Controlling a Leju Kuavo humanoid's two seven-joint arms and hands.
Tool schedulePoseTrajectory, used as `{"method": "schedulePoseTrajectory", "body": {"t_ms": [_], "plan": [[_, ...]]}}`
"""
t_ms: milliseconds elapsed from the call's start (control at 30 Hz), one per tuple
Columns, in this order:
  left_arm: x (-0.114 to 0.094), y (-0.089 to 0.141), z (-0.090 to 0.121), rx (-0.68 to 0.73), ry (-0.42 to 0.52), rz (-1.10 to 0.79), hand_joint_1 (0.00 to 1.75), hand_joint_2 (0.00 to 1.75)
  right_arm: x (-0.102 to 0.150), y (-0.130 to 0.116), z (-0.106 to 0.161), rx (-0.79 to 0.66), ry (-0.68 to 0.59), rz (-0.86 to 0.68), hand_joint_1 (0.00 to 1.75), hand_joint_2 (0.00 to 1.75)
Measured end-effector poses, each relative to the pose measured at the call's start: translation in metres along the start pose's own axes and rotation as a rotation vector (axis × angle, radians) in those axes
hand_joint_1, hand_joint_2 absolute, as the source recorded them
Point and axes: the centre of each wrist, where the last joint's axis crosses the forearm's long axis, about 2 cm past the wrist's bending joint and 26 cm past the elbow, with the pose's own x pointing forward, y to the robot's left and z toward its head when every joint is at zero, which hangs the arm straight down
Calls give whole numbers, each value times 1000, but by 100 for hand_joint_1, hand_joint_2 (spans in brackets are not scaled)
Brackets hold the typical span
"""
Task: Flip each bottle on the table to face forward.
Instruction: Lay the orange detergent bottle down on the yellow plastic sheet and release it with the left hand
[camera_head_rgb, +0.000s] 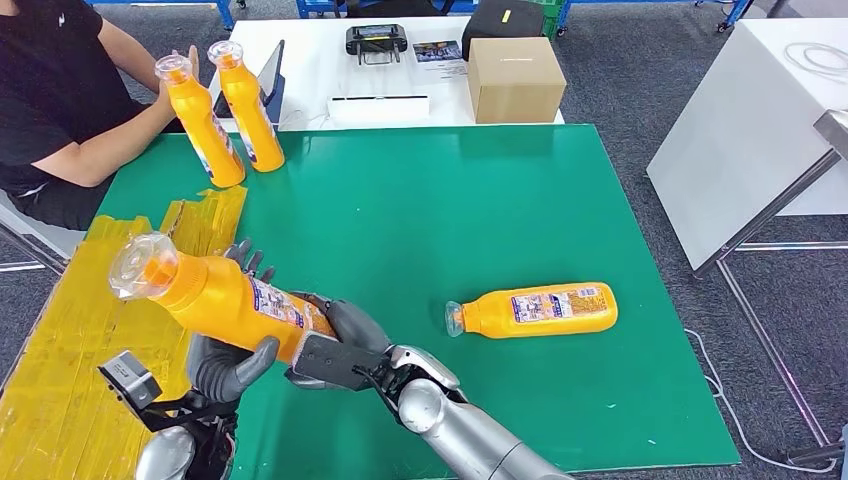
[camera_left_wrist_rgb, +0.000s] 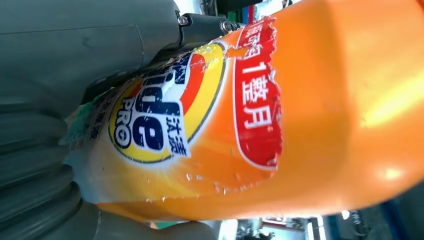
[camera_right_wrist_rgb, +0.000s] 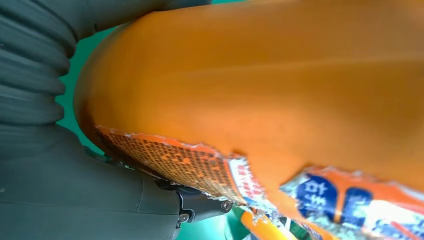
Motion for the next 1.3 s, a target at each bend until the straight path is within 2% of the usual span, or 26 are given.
{"method": "schedulePoseTrajectory", "body": {"t_ms": [633,667,767,800,867,1000,1133,1167,1233,1300], "plan": [[-3,9,7,-40,16,-4,175,175,-6,7,2,21,24,29,175,175],[-3,9,7,-41,15,-7,175,175,-6,7,2,19,24,31,134,175],[-3,10,7,-43,20,-50,175,175,-7,6,3,1,27,54,3,44],[-3,10,7,-40,24,-80,175,175,-8,5,3,-8,29,67,0,0],[-2,14,8,-24,40,-179,175,175,-10,1,6,-27,34,92,0,0],[3,34,13,48,77,-500,175,175,-14,-12,18,-71,29,113,0,0],[5,41,15,73,82,-597,175,175,-16,-17,23,-86,27,119,0,0],[7,48,17,94,86,-676,175,175,-18,-21,27,-98,25,124,0,0],[19,79,34,179,110,-960,175,175,-25,-40,51,-153,12,145,0,0],[29,101,50,232,132,-1139,175,175,-29,-56,72,-195,-1,168,0,0]]}}
